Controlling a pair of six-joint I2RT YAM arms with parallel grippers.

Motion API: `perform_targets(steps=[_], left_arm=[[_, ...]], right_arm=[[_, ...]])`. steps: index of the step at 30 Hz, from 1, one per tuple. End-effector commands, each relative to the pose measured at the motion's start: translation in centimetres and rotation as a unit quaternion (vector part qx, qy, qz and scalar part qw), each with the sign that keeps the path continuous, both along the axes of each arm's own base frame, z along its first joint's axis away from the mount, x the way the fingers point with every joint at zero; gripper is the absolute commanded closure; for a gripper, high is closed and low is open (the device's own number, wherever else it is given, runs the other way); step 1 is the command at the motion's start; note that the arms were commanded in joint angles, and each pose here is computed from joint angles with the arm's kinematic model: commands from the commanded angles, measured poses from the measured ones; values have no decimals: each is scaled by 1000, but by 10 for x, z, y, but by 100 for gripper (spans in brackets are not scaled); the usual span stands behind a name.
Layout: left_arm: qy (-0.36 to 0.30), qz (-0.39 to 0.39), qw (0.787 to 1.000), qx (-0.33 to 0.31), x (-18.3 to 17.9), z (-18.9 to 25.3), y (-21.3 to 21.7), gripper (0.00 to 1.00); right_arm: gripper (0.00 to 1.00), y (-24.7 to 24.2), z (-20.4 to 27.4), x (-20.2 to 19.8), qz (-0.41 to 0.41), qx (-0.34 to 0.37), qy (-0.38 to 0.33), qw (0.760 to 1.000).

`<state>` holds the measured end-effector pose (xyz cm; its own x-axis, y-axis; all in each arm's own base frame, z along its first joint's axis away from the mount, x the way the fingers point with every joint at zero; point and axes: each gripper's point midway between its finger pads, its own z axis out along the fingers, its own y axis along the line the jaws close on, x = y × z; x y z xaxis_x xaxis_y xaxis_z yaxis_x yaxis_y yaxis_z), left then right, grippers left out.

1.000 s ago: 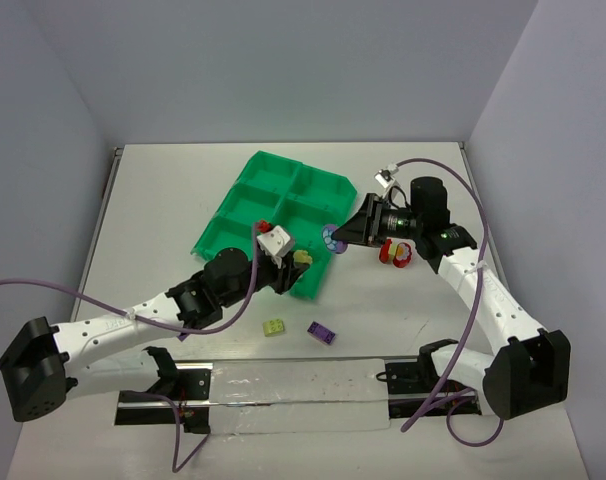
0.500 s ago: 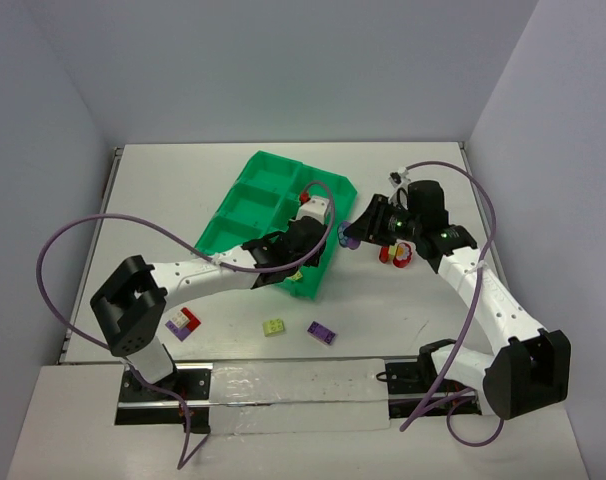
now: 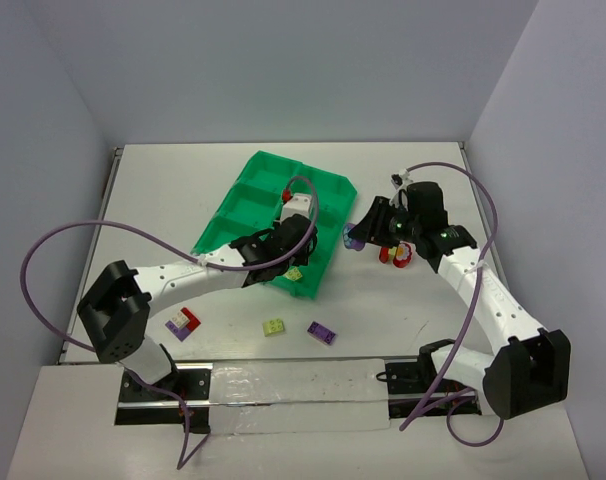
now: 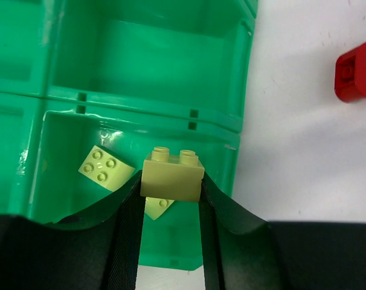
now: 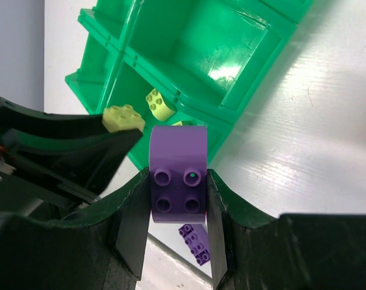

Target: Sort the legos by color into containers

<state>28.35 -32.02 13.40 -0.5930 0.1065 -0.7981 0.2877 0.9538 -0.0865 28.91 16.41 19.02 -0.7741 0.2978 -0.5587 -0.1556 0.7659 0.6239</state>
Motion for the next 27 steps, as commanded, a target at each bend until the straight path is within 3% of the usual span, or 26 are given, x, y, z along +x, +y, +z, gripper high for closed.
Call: perform_targets(steps=[1,2,4,5,8,15,23,27], left_arm=[[5,26,999,-19,2,7,13,71],[8,25,999,-19,2,5,14,62],[13,19,999,-26,1,6,14,30],[16,15,999,-27,0,6,14,22],[22,12,999,-28,-1,9,14,10],[-1,38,998,-56,-2,45,34,9],[-17,120,981,-152,8,90,99,8],[-24,154,971,-181,6,94,130,1]], right_arm=[[97,1,15,11,0,5,-31,1000],[97,1,15,12,-1,4,-32,999],[95,1,15,13,-2,2,-32,999],[95,3,15,14,-1,-1,-32,999],[93,12,20,21,2,-6,-39,999],[87,44,21,43,15,-21,-45,999],[86,71,7,84,18,-41,-38,998],[83,78,-9,99,20,-49,-22,998]])
